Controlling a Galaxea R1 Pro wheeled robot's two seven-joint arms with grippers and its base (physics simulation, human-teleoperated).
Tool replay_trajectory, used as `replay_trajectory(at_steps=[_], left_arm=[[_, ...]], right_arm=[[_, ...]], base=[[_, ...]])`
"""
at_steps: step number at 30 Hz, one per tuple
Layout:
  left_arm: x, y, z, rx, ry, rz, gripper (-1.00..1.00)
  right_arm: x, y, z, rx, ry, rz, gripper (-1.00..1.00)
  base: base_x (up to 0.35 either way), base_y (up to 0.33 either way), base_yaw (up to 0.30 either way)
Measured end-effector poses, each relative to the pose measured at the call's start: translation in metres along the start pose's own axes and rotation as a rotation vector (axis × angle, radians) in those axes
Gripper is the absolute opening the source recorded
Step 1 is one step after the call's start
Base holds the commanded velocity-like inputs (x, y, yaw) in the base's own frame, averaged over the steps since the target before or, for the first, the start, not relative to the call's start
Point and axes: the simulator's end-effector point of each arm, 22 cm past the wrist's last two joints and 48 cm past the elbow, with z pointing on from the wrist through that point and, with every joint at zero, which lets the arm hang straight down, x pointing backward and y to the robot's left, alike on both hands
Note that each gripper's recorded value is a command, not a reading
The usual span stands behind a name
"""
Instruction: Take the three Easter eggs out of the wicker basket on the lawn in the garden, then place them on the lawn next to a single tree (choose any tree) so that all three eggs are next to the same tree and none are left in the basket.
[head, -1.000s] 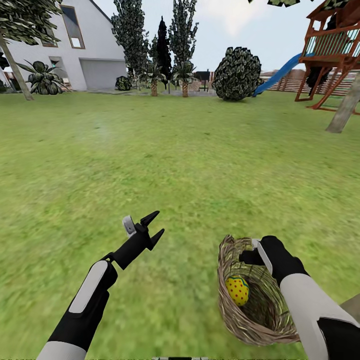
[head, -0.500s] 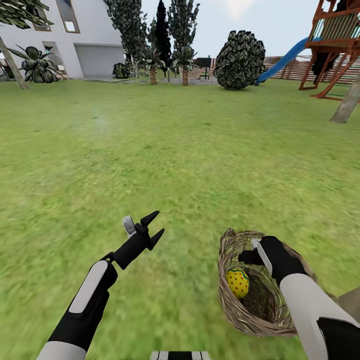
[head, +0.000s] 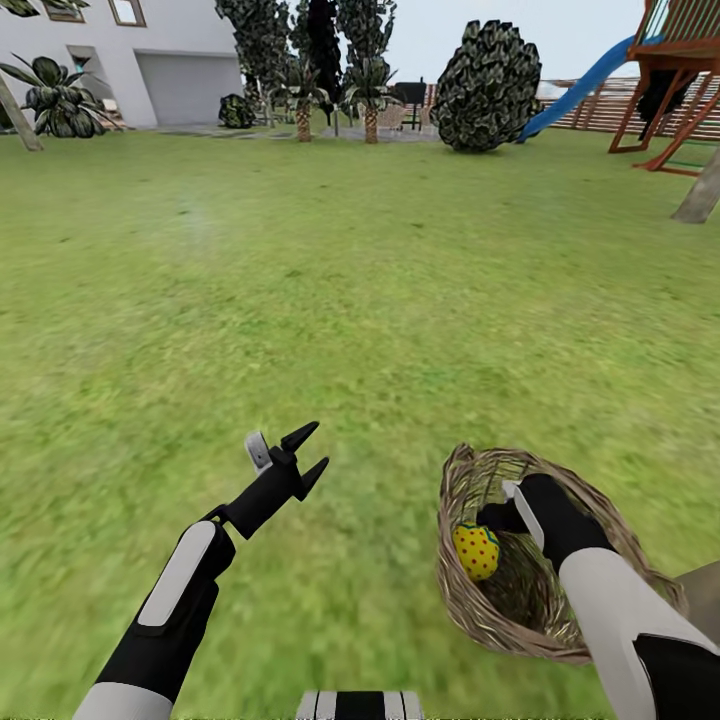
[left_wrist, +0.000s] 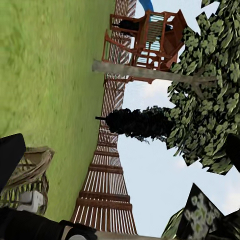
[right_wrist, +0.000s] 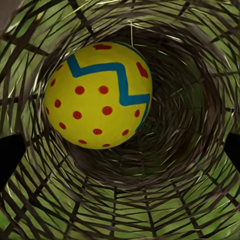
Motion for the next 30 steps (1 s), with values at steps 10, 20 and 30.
replay_trajectory(at_steps=[10, 20, 30], left_arm=[[-0.004, 0.025, 0.0, -0.031, -0.005, -0.026, 1.0], [-0.007, 0.051, 0.0, -0.063, -0.01, -0.051, 1.0], [-0.008, 0.056, 0.0, -0.068, -0.01, -0.058, 1.0]], right_arm=[[0.013, -0.001, 0.021, 0.002, 0.037, 0.0, 1.0], [0.027, -0.001, 0.042, -0.016, 0.071, 0.052, 1.0], [0.025, -0.01, 0.043, -0.04, 0.061, 0.163, 1.0]], base=[[0.0, 0.0, 0.0], [0.0, 0.0, 0.0], [0.0, 0.0, 0.0]])
